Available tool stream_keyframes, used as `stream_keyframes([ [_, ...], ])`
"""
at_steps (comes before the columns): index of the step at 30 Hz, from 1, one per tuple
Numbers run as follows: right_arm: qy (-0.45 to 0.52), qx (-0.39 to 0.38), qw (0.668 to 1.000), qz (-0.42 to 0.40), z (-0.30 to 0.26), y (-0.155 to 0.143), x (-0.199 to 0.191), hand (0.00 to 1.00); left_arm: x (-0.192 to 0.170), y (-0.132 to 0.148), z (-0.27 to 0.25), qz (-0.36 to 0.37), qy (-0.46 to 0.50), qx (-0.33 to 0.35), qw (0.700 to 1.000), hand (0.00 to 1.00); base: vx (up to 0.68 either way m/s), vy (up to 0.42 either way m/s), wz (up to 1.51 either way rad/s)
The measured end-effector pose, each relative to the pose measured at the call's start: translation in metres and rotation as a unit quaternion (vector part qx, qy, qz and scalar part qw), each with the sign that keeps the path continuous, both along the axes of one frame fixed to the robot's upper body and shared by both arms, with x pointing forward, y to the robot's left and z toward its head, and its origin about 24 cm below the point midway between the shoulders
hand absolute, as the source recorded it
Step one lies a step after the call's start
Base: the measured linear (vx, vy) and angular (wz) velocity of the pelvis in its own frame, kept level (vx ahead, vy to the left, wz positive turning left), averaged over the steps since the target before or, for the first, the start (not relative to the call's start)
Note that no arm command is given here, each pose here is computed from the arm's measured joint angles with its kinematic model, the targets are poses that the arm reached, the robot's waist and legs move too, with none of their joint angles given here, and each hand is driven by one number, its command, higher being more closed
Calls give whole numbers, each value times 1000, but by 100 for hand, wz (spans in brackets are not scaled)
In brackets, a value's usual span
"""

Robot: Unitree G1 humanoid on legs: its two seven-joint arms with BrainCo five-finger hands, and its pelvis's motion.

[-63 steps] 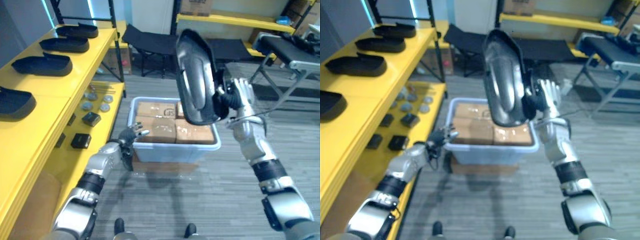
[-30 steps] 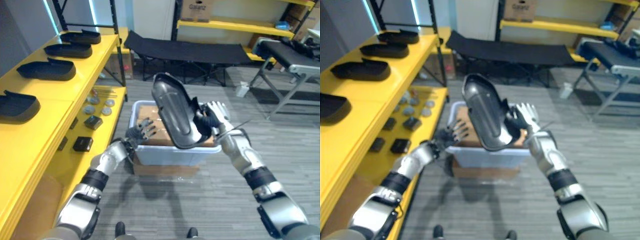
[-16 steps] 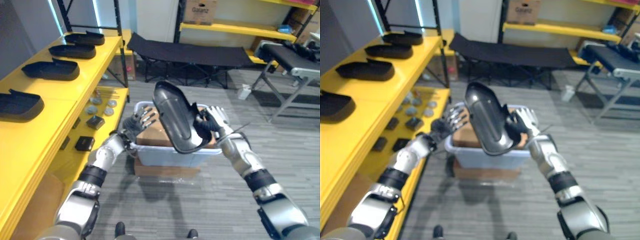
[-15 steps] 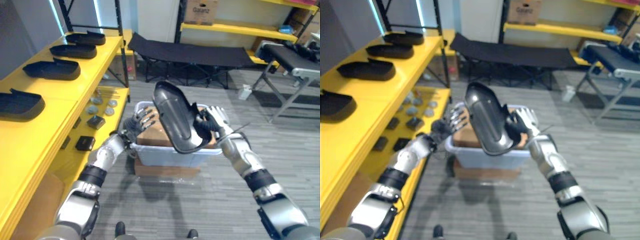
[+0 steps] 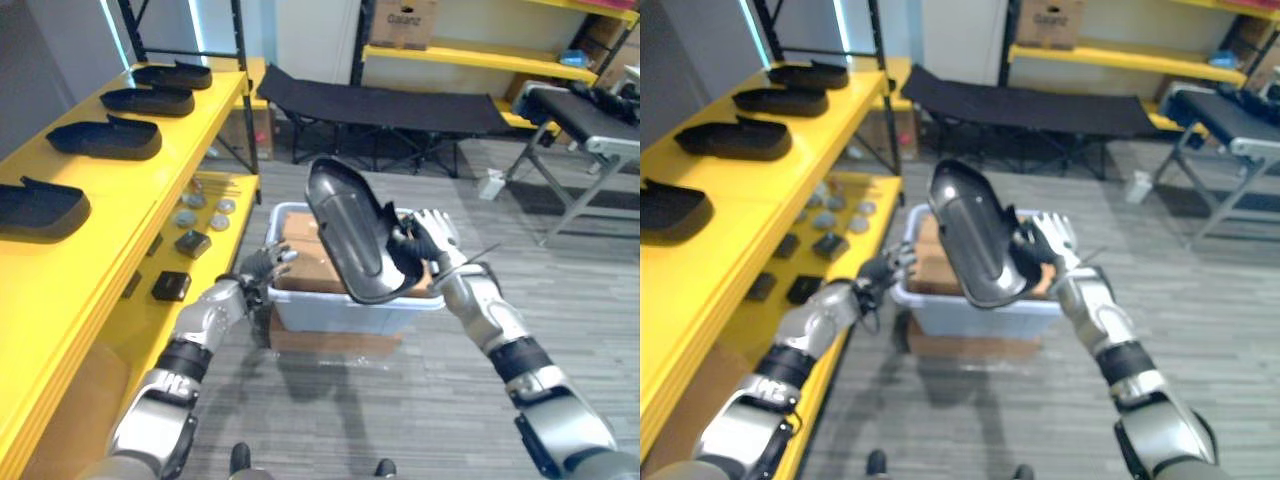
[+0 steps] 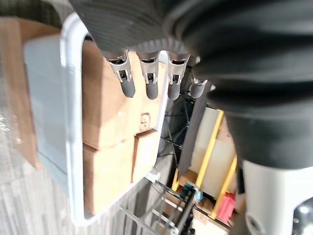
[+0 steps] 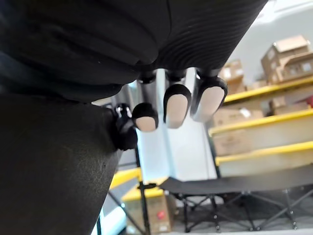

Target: Walk over and take plastic housings, then place them on the shelf

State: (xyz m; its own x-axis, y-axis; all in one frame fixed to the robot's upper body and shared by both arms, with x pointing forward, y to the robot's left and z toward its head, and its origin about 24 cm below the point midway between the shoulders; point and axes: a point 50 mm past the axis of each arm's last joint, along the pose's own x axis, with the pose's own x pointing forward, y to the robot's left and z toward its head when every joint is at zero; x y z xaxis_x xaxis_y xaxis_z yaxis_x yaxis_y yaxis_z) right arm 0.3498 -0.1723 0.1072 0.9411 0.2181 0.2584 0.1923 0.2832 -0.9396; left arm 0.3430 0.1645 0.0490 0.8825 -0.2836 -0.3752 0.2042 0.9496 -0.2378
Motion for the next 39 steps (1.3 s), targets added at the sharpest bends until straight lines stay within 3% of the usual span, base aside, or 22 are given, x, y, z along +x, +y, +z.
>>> stream_keyframes([
  [9,-4,0,1000,2,3,1,1,100,-1,5,1,-10,4,-9,1000,0,0,0,0],
  [20,-6,-11,1000,19,5,10,3,100,-4,-10,3,-51,24,-107,993,0,0,0,0],
  [39,-3,-37,998,55,9,25,6,100,-12,-40,-2,-122,27,-69,990,0,2,-1,1],
])
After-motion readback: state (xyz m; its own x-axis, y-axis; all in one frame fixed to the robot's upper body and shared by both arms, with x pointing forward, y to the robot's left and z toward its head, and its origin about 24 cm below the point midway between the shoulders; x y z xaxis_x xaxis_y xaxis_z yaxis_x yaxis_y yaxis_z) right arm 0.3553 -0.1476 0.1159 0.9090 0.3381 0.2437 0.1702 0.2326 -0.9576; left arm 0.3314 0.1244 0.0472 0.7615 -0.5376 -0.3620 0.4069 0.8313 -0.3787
